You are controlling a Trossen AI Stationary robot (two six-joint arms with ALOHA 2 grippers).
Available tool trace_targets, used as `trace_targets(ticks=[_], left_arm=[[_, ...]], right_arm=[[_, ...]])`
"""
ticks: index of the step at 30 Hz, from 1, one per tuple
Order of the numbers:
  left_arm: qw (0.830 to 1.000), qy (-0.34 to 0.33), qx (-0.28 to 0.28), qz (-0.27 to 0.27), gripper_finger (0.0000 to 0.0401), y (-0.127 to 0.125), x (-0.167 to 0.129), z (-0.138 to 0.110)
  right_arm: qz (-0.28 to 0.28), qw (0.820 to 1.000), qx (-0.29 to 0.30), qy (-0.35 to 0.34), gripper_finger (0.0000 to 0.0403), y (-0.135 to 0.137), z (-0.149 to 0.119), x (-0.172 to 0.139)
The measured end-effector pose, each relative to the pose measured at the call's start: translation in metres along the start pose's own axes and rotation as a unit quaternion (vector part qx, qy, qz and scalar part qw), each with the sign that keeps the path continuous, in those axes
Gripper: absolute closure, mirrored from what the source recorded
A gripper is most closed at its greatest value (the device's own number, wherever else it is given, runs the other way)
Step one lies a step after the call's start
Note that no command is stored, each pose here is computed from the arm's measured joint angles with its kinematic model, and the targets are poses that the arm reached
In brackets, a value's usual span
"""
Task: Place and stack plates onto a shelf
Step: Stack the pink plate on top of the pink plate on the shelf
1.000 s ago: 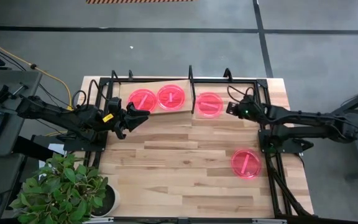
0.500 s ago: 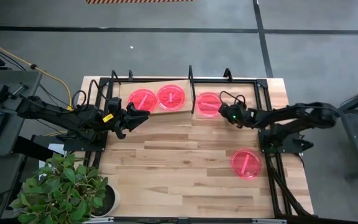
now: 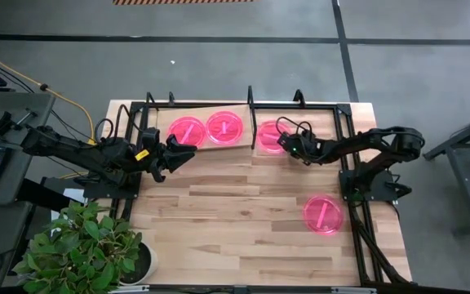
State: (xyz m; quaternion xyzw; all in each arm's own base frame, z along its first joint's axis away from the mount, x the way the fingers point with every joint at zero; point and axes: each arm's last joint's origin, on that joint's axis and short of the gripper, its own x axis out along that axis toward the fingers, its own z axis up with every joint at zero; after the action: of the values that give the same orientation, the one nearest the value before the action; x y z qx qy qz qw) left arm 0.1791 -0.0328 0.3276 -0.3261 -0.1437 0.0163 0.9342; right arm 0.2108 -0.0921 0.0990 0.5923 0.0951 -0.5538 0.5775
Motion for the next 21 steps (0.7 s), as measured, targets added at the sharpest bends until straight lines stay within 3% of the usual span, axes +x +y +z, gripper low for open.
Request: trace_targets(ticks=[3, 5, 15, 21], left_arm=[[1.000, 0.000, 0.009, 0.000, 0.0252, 0.000, 0.000, 0.000], [1.000, 0.001, 0.015, 0.000, 0.0252, 0.000, 0.000, 0.000], [1.000, 0.001, 0.017, 0.000, 0.0252, 0.000, 0.000, 0.000], [1.000, 0.001, 0.017, 0.000, 0.0252, 0.000, 0.000, 0.000]], right_arm=[[-0.021, 1.000, -0.010, 0.001, 0.0365, -0.004, 0.001, -0.001], [-0.023, 0.999, -0.025, 0.000, 0.0391, -0.004, 0.002, -0.004], [-0.039, 0.995, -0.090, -0.029, 0.0402, -0.008, 0.021, -0.049], [-0.011, 0.991, -0.131, -0.029, 0.0403, -0.014, 0.034, -0.089]])
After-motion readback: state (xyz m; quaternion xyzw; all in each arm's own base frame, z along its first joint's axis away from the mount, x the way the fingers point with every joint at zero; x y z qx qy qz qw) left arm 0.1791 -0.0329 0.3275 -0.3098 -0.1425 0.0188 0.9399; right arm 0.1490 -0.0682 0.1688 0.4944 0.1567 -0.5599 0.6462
